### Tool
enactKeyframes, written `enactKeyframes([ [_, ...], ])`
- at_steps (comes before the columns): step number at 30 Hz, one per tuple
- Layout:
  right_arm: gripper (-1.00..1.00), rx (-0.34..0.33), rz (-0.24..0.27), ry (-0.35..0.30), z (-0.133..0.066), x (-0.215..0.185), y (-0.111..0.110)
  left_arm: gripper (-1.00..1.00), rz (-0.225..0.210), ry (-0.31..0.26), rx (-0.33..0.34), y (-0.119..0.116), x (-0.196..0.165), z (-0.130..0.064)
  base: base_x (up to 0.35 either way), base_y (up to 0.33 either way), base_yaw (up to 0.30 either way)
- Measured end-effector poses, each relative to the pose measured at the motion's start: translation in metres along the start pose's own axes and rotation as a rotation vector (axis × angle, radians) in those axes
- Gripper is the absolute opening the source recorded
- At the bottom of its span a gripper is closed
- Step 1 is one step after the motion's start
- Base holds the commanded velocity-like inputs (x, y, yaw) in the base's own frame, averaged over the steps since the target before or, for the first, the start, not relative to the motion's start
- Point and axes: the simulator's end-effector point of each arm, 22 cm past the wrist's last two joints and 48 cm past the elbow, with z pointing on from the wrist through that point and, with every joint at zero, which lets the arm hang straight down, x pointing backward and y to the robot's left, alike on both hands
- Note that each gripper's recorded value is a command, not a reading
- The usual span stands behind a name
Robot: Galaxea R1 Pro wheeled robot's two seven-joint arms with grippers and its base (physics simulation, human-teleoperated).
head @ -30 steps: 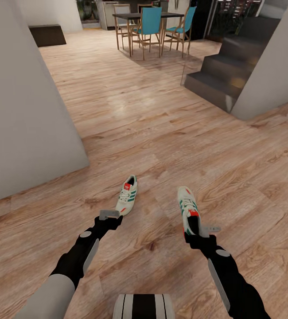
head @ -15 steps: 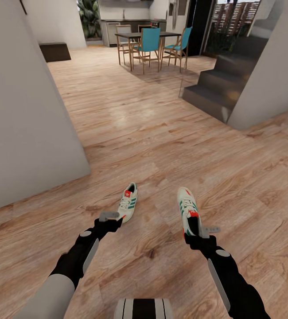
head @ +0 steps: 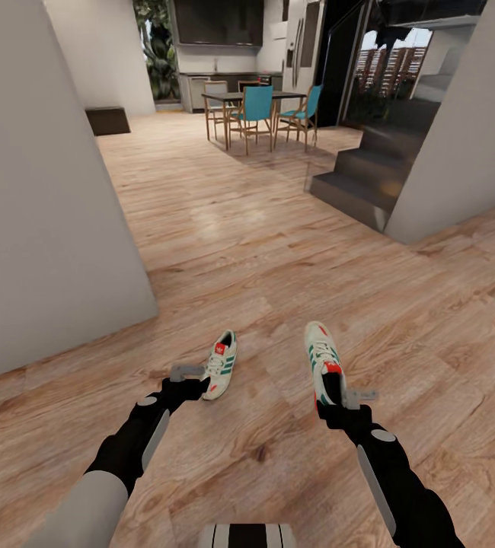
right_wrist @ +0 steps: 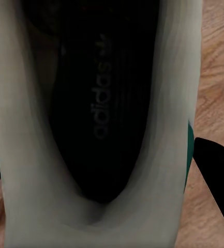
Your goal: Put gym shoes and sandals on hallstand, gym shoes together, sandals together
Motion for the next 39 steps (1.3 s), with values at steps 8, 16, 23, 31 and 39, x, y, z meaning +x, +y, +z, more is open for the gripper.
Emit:
enactKeyframes([
  [8, -1.00, -0.001, 0.002, -0.045, -0.013, -0.022, 0.000, 1.00, 0.008, -0.044, 0.000, -0.003, -0.027, -0.013, 0.000, 0.000, 0.000],
  [16, -1.00, -0.002, 0.002, -0.081, -0.027, -0.044, 0.001, 1.00, 0.015, -0.081, 0.001, -0.006, -0.052, -0.028, 0.000, 0.000, 0.000],
  [23, -1.00, -0.002, 0.002, -0.092, -0.039, -0.063, 0.001, 1.00, 0.017, -0.092, 0.002, -0.009, -0.073, -0.039, 0.000, 0.000, 0.000],
  [31, -1.00, 0.000, 0.002, -0.102, -0.048, -0.078, 0.000, 1.00, 0.019, -0.101, 0.002, -0.011, -0.088, -0.048, 0.000, 0.000, 0.000],
  [39, -1.00, -0.001, 0.002, -0.106, -0.049, -0.079, 0.000, 1.00, 0.019, -0.105, 0.001, -0.011, -0.090, -0.049, 0.000, 0.000, -0.144],
])
